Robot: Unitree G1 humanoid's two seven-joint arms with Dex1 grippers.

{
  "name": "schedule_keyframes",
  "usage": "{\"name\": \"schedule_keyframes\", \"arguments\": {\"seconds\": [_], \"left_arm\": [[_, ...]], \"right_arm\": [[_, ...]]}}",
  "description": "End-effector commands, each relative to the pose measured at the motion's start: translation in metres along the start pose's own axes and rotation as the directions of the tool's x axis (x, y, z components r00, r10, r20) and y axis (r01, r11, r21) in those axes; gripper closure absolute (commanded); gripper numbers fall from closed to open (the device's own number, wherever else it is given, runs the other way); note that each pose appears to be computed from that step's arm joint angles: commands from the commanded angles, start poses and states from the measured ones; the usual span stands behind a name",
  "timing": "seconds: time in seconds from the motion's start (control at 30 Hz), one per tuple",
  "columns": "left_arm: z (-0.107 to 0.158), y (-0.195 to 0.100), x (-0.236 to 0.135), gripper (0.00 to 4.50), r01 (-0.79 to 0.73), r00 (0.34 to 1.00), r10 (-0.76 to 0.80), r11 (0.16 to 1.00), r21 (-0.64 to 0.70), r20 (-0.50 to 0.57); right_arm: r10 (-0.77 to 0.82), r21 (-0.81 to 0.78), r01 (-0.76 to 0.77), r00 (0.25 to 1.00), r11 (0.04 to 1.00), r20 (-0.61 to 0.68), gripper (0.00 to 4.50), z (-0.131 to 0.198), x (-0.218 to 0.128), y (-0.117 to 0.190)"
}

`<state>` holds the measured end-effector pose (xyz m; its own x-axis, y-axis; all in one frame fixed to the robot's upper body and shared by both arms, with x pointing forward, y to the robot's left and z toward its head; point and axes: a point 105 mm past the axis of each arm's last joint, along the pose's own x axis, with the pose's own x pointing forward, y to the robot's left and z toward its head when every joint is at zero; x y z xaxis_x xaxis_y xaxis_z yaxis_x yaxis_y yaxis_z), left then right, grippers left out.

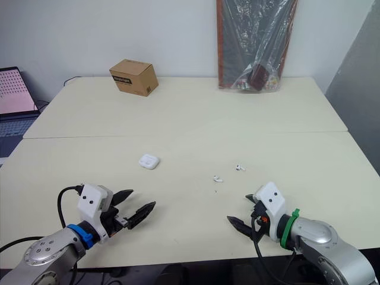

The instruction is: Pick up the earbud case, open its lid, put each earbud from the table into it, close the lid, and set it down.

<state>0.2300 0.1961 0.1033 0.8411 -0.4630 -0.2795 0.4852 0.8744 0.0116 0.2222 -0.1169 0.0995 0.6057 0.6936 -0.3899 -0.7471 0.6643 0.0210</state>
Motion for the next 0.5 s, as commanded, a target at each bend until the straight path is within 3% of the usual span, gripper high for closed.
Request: {"name": "schedule_keyframes", "arguments": {"seconds": [0.03,0.37,0.5], "left_arm": [[0.008,0.001,-0.001,0.03,-0.006,0.999,0.006,1.0,0.012,0.032],[0.013,0.015,0.011,0.03,-0.03,0.999,0.03,1.0,0.007,-0.033],[0.036,0.03,0.024,0.03,-0.024,1.0,0.024,1.0,0.005,-0.014]], "right_arm": [[0.025,-0.04,-0.023,0.999,0.999,0.04,0.0,0.012,-0.003,0.006],[0.092,-0.097,-0.085,0.994,0.992,0.063,0.0,0.024,-0.002,0.012],[0.146,-0.202,-0.13,0.987,0.971,0.065,0.0,0.043,-0.003,0.01]]}}
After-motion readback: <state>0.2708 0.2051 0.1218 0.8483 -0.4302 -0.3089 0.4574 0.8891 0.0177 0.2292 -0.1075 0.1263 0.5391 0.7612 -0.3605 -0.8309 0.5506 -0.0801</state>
